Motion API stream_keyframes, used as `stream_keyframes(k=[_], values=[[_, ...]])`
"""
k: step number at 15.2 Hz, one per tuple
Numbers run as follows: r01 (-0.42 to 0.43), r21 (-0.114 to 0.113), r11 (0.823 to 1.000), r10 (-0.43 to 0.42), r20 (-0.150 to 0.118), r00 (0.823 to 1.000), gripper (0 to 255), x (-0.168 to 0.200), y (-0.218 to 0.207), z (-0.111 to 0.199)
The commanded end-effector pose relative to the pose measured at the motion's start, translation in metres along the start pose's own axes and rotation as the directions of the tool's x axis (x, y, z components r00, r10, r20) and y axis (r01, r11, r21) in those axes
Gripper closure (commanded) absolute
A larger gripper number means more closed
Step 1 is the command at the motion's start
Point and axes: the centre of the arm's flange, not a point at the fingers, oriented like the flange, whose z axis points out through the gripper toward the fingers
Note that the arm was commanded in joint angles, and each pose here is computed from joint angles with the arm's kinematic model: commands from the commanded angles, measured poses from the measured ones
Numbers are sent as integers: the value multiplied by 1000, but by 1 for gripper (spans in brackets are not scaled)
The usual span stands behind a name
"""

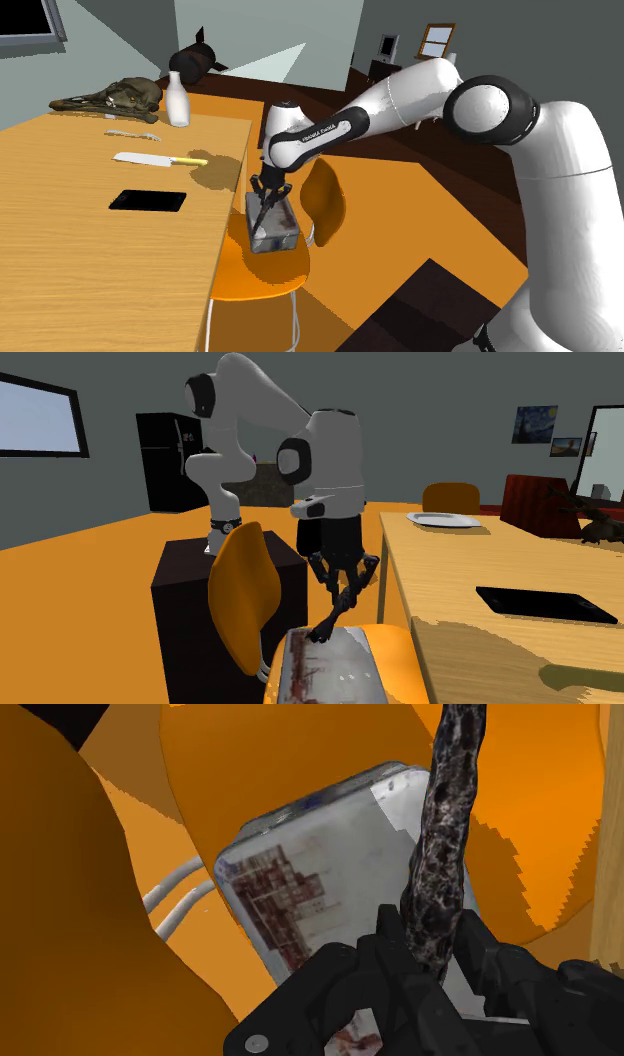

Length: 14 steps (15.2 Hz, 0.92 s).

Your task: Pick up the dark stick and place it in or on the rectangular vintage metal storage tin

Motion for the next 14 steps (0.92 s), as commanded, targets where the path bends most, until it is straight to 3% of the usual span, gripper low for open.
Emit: stream_keyframes(k=[1, 5, 14], values=[[1, 0, 1000, -1, 0, 1000, 255, 26, 2, 2], [1, 0, 1000, -1, 0, 1000, 255, 81, 3, 3], [1, 0, 1000, -1, 0, 1000, 255, 80, 7, 51]])
